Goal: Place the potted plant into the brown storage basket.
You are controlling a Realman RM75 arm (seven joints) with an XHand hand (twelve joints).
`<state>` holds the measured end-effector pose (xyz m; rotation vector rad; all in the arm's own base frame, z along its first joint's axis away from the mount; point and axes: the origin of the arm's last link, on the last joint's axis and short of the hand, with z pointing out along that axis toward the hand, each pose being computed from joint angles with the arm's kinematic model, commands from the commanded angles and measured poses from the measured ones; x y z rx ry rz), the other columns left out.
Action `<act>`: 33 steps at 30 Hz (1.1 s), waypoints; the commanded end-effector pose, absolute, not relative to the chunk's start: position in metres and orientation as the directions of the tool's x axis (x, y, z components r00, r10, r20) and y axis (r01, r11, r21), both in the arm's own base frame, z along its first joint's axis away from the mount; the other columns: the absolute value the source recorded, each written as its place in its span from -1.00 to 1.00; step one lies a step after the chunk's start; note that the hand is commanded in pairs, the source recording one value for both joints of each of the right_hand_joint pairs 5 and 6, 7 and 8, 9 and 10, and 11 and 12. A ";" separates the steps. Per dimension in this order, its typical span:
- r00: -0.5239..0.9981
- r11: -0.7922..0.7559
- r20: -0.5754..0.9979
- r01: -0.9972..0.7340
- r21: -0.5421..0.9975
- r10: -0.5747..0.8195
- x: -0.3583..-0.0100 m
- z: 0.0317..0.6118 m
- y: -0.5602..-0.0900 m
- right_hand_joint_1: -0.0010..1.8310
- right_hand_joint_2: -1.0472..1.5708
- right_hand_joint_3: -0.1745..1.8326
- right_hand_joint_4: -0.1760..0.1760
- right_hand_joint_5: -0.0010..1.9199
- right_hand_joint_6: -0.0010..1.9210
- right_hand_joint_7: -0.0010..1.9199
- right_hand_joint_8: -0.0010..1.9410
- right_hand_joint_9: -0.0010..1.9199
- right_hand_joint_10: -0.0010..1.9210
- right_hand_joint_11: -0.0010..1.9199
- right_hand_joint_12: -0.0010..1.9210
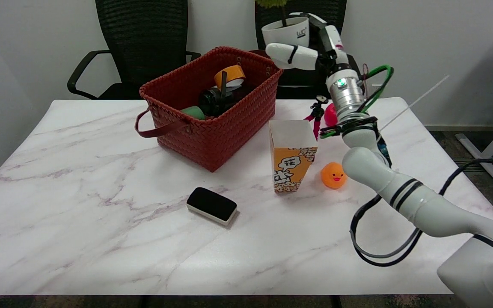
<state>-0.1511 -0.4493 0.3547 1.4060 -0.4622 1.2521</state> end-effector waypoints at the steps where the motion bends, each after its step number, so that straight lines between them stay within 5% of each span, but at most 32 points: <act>1: 0.480 -0.292 0.844 -0.794 0.534 0.239 -0.139 0.289 -0.495 0.07 0.22 -1.00 0.00 -0.49 -0.49 0.05 0.04 -0.10 -0.10 -0.43 -0.43; 33: 0.706 -0.224 0.706 -0.680 0.698 0.056 -0.165 0.198 -0.543 -0.01 0.17 -1.00 0.00 -0.48 -0.48 -0.01 -0.02 -0.23 -0.23 -0.74 -0.74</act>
